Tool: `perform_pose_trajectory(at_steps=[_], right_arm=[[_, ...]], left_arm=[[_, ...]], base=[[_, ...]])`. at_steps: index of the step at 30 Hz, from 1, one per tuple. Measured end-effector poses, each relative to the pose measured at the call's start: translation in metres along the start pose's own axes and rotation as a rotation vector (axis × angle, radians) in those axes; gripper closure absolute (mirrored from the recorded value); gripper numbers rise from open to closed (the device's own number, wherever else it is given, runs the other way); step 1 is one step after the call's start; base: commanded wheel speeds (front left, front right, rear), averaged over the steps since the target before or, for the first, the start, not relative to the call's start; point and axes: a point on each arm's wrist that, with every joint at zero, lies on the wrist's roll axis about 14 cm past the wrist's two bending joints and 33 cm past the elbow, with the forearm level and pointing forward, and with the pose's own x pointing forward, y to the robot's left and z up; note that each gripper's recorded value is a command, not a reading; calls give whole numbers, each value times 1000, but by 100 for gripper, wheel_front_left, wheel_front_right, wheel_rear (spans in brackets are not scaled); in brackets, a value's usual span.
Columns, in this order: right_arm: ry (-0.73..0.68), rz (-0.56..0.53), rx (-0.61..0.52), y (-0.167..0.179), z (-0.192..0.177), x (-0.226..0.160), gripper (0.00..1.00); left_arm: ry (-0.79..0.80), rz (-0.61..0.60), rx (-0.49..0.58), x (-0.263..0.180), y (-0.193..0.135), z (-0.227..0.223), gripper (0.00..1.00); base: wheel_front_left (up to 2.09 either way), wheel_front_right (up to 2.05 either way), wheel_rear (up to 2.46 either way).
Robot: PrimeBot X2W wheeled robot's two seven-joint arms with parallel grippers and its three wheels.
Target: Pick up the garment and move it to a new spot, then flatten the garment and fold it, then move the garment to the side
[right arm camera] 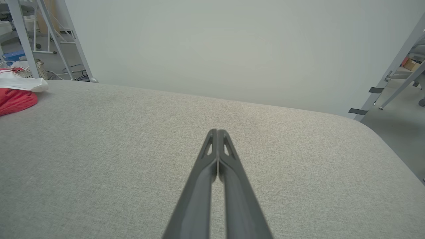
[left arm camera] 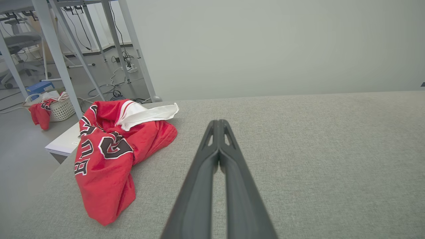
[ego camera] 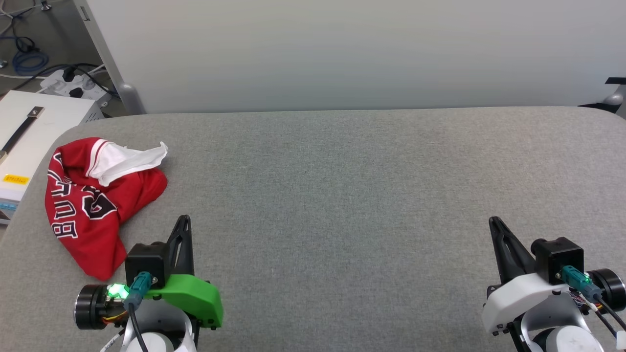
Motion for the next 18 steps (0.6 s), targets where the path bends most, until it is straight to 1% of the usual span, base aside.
perform_pose_trajectory(at_steps=[18], right_arm=[[0, 0, 0, 0, 0, 0, 100]], left_arm=[[0, 0, 0, 0, 0, 0, 100]], base=[[0, 0, 0]])
